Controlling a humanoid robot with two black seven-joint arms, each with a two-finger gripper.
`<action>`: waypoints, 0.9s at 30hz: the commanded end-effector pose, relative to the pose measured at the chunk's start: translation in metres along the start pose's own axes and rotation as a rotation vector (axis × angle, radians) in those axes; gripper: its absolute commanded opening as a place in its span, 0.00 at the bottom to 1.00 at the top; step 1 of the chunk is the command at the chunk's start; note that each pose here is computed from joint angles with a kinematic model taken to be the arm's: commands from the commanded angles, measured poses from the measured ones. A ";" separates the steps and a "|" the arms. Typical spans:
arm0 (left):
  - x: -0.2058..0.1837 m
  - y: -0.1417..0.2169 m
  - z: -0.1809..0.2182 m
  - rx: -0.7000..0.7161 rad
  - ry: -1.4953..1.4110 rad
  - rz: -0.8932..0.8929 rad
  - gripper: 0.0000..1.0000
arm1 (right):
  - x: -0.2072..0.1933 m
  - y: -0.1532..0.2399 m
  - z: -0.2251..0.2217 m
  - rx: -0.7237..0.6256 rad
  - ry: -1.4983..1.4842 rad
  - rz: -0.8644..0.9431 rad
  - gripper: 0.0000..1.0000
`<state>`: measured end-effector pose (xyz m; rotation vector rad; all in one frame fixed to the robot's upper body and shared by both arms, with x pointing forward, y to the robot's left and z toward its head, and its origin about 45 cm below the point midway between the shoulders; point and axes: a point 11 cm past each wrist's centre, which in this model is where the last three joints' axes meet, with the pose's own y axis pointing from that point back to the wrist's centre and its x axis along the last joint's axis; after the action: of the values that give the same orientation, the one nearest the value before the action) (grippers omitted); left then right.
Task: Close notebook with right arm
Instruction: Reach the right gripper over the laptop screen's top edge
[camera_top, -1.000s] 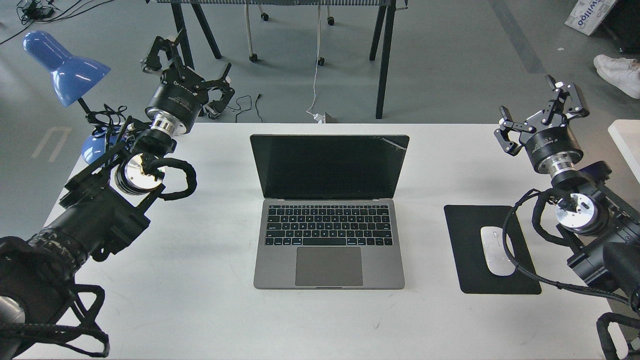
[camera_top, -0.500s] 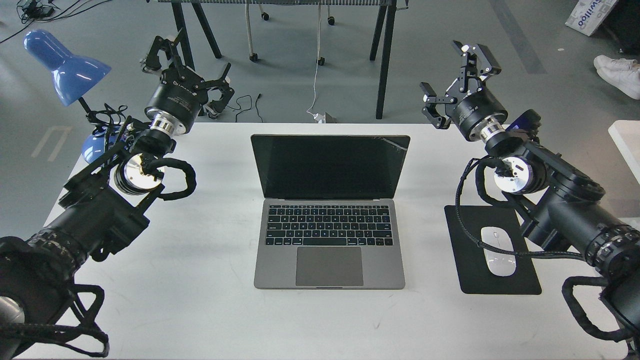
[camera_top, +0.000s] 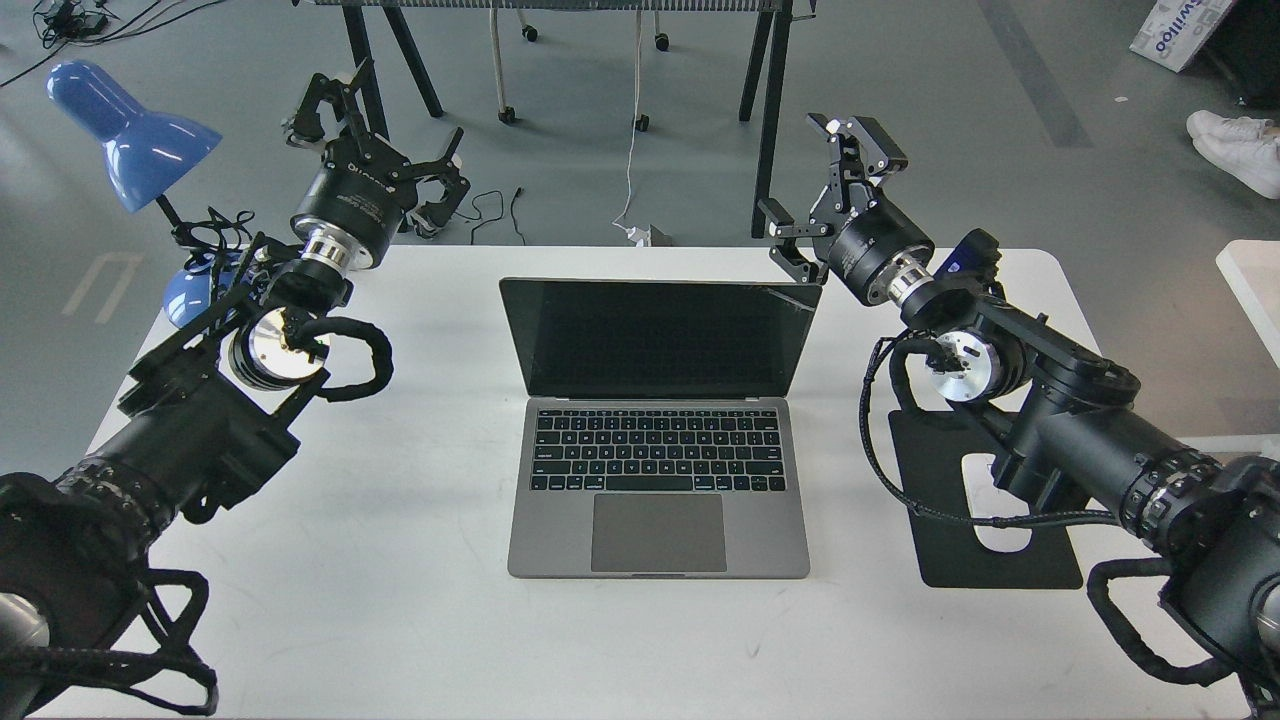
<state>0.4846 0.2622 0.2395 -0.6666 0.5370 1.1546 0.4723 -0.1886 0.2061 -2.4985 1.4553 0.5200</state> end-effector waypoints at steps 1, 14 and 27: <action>0.000 0.000 0.000 0.001 -0.001 0.000 1.00 | -0.002 0.008 0.005 -0.014 -0.007 -0.023 1.00; 0.000 0.000 -0.001 0.000 0.001 -0.001 1.00 | 0.006 0.039 0.038 -0.144 0.055 -0.059 1.00; 0.000 0.000 0.000 0.000 0.000 0.000 1.00 | 0.003 0.059 0.077 -0.276 0.180 -0.123 1.00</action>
<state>0.4845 0.2615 0.2393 -0.6668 0.5381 1.1536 0.4137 -0.1961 0.1411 -2.8486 1.3771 0.5331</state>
